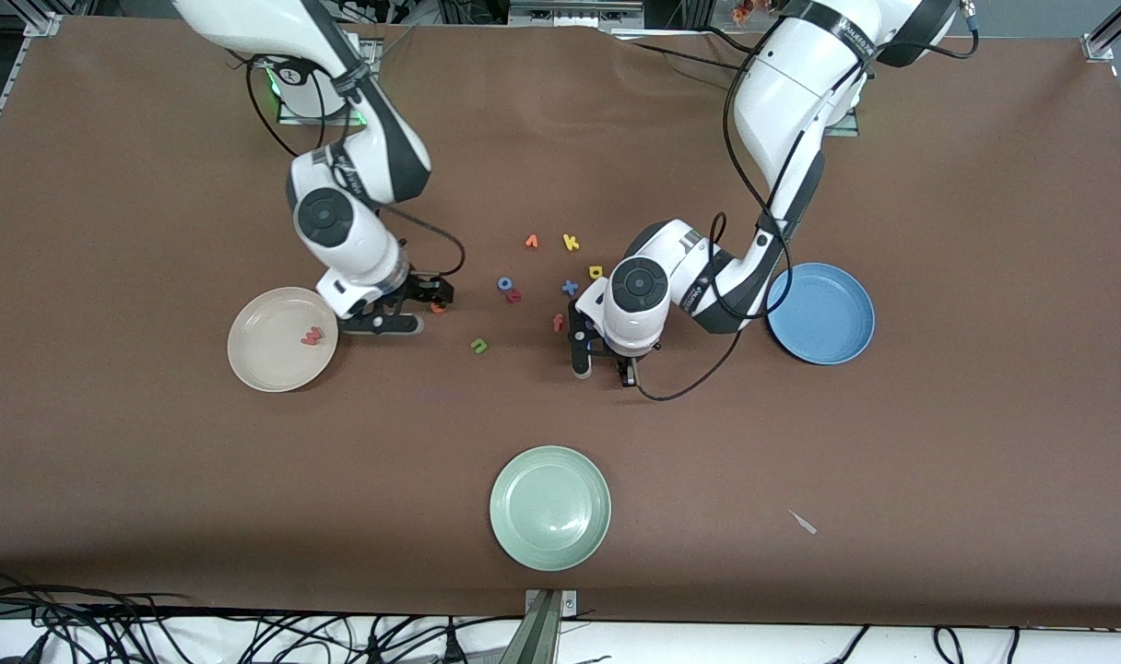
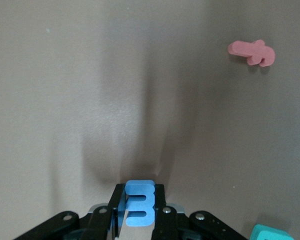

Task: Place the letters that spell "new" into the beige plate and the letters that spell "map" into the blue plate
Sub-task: 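Release the blue m on the blue plate while the right gripper reaches orange e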

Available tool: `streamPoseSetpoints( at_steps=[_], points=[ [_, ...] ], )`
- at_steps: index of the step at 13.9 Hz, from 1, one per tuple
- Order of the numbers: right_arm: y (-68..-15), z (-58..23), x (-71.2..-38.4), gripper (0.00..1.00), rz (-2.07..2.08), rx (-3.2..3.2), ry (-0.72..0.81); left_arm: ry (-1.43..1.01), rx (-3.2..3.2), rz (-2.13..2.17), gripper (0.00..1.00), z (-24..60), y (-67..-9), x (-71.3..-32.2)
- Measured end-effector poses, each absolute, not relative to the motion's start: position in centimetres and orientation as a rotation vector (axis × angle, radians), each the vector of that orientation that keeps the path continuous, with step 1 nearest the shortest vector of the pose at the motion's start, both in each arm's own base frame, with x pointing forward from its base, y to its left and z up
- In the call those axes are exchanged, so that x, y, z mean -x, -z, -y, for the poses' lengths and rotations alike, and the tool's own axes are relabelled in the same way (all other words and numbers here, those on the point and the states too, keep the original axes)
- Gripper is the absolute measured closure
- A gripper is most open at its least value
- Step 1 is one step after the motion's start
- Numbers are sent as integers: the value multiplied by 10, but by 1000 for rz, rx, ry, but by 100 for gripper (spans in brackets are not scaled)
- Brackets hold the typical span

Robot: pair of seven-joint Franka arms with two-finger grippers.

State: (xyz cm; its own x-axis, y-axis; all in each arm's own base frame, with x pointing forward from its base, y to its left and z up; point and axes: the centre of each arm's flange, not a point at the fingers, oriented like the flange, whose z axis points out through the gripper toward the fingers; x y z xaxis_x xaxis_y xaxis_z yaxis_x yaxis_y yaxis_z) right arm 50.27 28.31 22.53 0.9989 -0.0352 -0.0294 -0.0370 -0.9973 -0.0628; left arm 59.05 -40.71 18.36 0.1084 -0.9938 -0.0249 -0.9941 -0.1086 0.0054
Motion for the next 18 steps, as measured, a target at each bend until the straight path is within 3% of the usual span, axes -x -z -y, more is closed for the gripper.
streamPoseSetpoints(
  at_steps=[4, 9, 11, 14, 15, 17, 18],
  points=[
    [-185, -277, -484, 0, -68, 3081, -11, -187, 2387, -1993, 73, 363, -239, -612],
    [-174, -277, -483, 8, -69, 3079, 5, -381, 2565, -1760, 73, 227, -285, -649],
    [-170, -280, -481, 19, -71, 3078, 11, -437, 2616, -1696, 73, 183, -280, -645],
    [-170, -286, -479, 25, -87, 3074, 21, -507, 2657, -1642, 73, 143, -272, -620],
    [-171, -287, -478, 30, -88, 3073, 22, -504, 2661, -1637, 73, 136, -267, -609],
    [-173, -290, -478, 54, -87, 3068, 33, -513, 2670, -1627, 73, 123, -255, -585],
    [-173, -291, -478, 61, -87, 3067, 35, -512, 2677, -1620, 73, 115, -248, -575]
  ],
)
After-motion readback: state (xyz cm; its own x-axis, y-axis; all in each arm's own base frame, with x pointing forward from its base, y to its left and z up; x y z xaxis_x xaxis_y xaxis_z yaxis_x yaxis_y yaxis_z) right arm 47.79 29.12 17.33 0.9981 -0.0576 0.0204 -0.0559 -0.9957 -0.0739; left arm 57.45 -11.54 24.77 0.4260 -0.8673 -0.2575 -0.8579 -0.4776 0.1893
